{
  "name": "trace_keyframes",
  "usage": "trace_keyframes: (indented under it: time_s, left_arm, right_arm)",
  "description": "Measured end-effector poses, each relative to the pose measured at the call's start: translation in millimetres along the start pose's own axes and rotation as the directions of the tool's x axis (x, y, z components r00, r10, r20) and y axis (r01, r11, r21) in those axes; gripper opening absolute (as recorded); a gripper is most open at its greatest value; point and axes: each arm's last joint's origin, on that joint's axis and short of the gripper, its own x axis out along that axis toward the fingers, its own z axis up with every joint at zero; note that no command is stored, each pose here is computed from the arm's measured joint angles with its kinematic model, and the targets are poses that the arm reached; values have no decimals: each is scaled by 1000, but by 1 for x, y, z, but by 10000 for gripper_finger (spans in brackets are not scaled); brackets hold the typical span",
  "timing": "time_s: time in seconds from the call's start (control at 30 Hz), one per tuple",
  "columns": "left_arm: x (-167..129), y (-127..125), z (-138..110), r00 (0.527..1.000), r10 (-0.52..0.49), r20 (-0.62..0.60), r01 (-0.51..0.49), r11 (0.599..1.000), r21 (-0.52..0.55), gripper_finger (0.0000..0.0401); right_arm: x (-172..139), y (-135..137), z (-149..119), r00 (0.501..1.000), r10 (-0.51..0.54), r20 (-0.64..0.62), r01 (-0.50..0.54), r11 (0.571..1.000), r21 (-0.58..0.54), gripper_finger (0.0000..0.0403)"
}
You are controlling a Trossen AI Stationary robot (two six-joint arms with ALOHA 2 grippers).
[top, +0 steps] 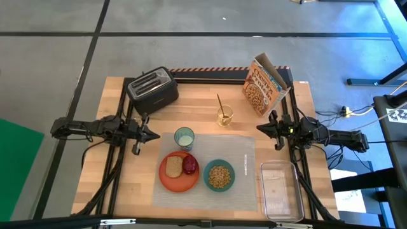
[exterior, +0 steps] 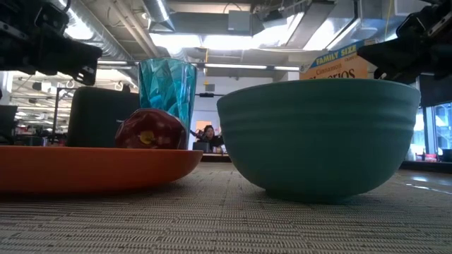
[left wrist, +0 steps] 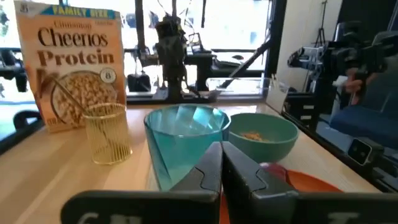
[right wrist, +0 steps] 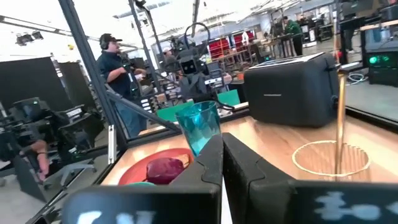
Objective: Arrange a breakfast setting
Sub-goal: Return to Home Position
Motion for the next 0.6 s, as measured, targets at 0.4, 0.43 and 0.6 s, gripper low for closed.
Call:
trace_keyframes:
  time_s: [0.4, 0.43, 0.6]
  left_arm:
    - [-1, -1, 1, 1000, -18, 10, 18, 1000, 10, 0]
    - [-1, -1, 1, 1000, -18, 10, 18, 1000, 10, 0]
    - [-1, 0, 1, 1000, 0, 8, 0, 1000, -29, 0]
  right_arm:
    - [0, -1, 0, 999, -35, 3, 35, 999, 34, 1]
    - [0, -1, 0, 999, -36, 3, 35, 999, 35, 1]
    - [0, -1, 0, 999, -36, 3, 36, 999, 35, 1]
